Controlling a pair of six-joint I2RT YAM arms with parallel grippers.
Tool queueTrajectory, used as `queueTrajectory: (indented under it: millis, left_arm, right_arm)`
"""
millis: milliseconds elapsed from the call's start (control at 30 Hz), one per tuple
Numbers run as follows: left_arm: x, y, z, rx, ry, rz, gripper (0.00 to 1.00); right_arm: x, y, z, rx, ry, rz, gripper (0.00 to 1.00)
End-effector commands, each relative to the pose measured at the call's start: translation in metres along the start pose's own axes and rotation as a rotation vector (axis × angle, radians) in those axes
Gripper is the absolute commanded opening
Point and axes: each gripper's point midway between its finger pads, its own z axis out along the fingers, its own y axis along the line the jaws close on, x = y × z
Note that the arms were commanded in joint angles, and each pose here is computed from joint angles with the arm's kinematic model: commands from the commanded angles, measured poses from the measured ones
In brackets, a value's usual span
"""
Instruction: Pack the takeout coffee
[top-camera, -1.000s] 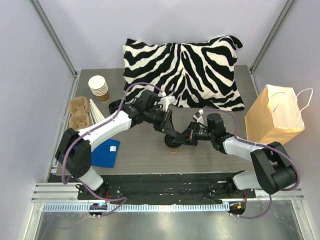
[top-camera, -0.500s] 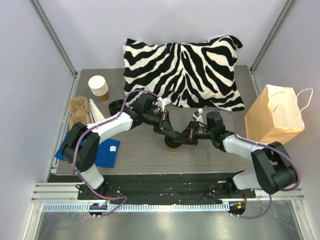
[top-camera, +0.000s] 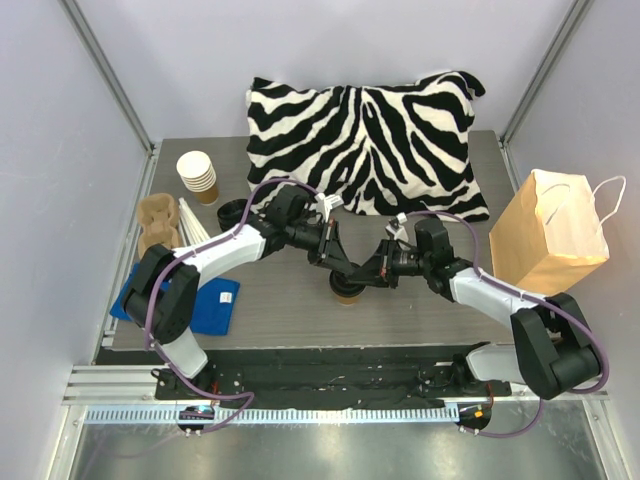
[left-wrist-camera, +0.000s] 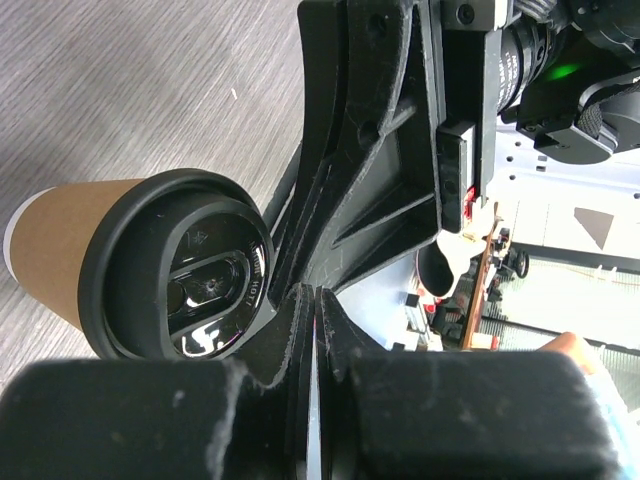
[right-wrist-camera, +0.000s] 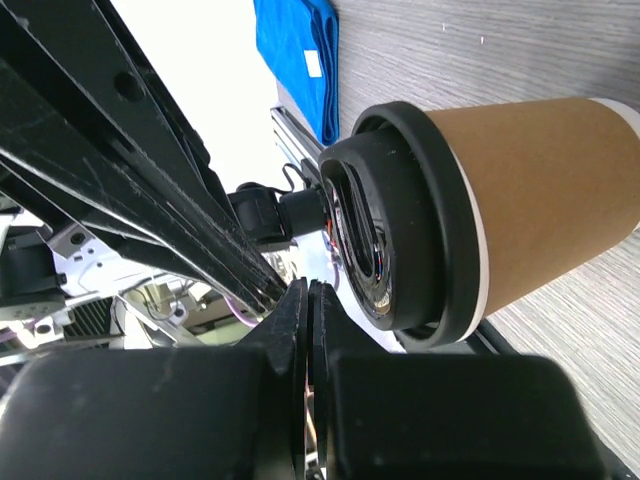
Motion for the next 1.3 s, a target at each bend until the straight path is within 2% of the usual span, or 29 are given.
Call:
queueTrajectory:
  millis: [0,167,433,800,1267]
  left_arm:
    - [-0.009,-0.02,-0.005,0.044,-0.025,0.066,0.07]
    - [-0.005,-0.011,-0.004,0.016,-0.015,0.054,0.07]
    - [0.004,0.021,0.001,-0.087,0.011,0.021,0.05]
    - [0.016,0.066,0.006,-0.235,0.071,-0.011,0.0]
    - [0.018,0.078,0.003,-0.306,0.085,-0.027,0.0]
  right_arm:
    - [0.004,0.015,-0.006,-0.032,0.026,-0.082,0.01]
    - [0.004,-0.006,-0.008,0.009,0.021,-0.056,0.01]
    - [0.001,-0.058,-0.011,0.101,0.028,0.083,0.01]
    - [0.003,-0.09,-0.005,0.173,0.053,0.08,0.01]
    - [0.015,-0.135,-0.012,0.356,0.109,0.132,0.01]
